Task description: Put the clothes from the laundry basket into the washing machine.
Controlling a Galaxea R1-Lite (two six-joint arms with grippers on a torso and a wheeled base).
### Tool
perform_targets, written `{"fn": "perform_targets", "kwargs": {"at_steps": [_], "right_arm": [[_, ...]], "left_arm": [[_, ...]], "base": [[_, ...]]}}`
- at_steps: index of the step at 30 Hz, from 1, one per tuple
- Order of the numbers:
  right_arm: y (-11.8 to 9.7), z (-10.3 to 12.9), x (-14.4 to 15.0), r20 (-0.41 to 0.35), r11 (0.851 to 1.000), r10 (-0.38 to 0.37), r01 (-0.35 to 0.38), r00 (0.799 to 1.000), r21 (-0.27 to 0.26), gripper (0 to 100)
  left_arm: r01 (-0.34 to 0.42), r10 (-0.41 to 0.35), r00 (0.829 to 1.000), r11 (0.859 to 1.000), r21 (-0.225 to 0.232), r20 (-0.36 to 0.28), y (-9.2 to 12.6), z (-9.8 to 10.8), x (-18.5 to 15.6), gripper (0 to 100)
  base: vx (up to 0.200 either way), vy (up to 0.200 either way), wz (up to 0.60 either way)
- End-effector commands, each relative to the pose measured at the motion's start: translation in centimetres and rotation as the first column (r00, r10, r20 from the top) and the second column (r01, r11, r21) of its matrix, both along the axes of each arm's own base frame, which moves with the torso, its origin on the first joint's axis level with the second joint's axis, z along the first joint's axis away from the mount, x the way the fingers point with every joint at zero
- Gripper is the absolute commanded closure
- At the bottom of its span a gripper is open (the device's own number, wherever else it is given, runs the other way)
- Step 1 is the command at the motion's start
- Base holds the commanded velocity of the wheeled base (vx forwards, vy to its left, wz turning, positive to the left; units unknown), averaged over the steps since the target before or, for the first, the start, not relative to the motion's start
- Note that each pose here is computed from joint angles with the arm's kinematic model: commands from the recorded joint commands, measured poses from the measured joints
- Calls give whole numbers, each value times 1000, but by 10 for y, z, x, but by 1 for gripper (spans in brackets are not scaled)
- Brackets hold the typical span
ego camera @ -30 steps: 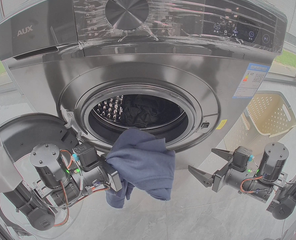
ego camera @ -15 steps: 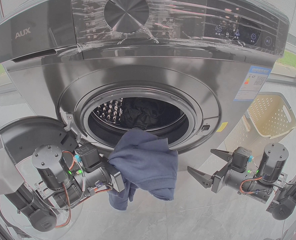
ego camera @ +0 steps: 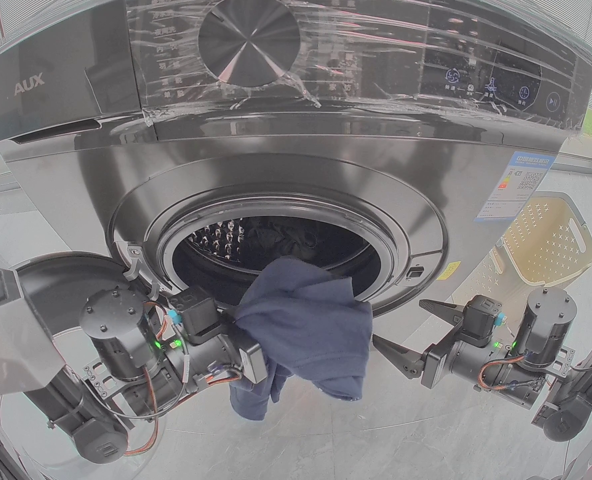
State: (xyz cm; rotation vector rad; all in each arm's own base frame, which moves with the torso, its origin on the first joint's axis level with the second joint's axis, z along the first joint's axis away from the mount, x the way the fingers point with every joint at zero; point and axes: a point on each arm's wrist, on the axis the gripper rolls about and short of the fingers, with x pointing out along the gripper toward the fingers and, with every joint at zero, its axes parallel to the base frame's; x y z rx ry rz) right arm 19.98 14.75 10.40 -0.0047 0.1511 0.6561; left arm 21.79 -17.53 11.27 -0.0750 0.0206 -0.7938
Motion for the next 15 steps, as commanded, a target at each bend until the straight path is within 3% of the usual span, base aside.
{"fn": "perform_targets", "kwargs": {"at_steps": [1,5,11,15], "right_arm": [[6,0,-4,-1,1000,24,-24,1000,0,0],[7,1,-6,1,1000,30,-30,1000,2,0],[7,0,-6,1,999,36,-36,999,2,0],[7,0,-5,0,999,38,-38,999,2,0]], "left_arm": [[-43,45,998,998,-36,46,-26,-4,37,100],[-75,80,995,994,-78,66,-34,-2,59,100],[-161,170,982,982,-102,85,-40,-20,105,100],[-170,179,980,980,-101,84,-47,-30,120,100]], "base": [[0,0,0],[0,0,0],[0,0,0],[0,0,0]]}}
